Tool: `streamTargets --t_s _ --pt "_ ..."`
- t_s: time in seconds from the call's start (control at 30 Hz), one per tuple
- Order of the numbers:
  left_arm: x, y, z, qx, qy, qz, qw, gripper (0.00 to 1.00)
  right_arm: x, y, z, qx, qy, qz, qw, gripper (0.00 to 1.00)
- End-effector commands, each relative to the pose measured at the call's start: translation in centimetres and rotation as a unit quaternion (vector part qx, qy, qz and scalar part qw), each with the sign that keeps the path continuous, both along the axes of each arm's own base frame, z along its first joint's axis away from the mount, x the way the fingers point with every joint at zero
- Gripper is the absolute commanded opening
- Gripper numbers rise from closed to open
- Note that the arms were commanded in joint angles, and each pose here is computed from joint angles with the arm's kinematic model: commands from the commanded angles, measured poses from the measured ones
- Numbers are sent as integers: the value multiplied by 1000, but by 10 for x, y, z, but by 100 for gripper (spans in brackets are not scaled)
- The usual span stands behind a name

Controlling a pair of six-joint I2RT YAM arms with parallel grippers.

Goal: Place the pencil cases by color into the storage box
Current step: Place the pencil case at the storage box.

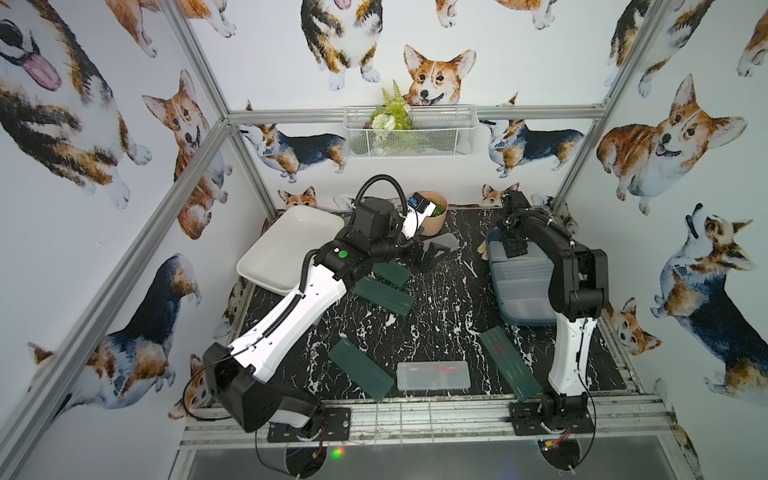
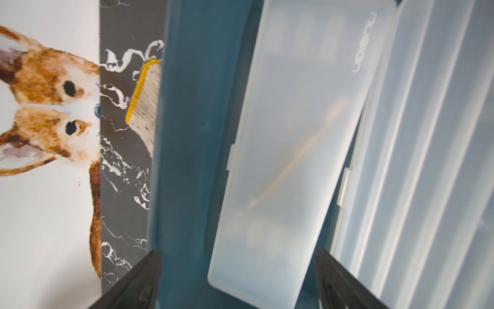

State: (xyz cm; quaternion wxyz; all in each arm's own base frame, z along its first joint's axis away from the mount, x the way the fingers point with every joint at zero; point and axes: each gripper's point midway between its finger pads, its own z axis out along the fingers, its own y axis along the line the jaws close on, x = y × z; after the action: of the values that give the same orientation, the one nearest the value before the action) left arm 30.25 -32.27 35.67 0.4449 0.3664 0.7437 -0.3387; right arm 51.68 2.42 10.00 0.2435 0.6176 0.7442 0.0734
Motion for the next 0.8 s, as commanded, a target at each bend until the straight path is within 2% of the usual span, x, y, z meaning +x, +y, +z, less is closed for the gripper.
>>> streamTargets --t_s 0.0,0.2,0.4,0.63,0.77 --pt "1 0 8 -3 -20 -5 1000 100 -8 -3 19 -18 0 6 1000 90" --pt "1 1 9 -9 -18 2 1000 100 2 4 36 -49 1 98 994 85" --pt "2 6 8 -11 -12 10 1000 100 10 24 31 -63 32 185 980 80" --pt "1 10 7 -10 -9 16 1000 100 8 41 15 -63 52 215 973 68" --pt "1 13 6 -10 -8 19 1000 100 10 52 7 -62 62 229 969 56"
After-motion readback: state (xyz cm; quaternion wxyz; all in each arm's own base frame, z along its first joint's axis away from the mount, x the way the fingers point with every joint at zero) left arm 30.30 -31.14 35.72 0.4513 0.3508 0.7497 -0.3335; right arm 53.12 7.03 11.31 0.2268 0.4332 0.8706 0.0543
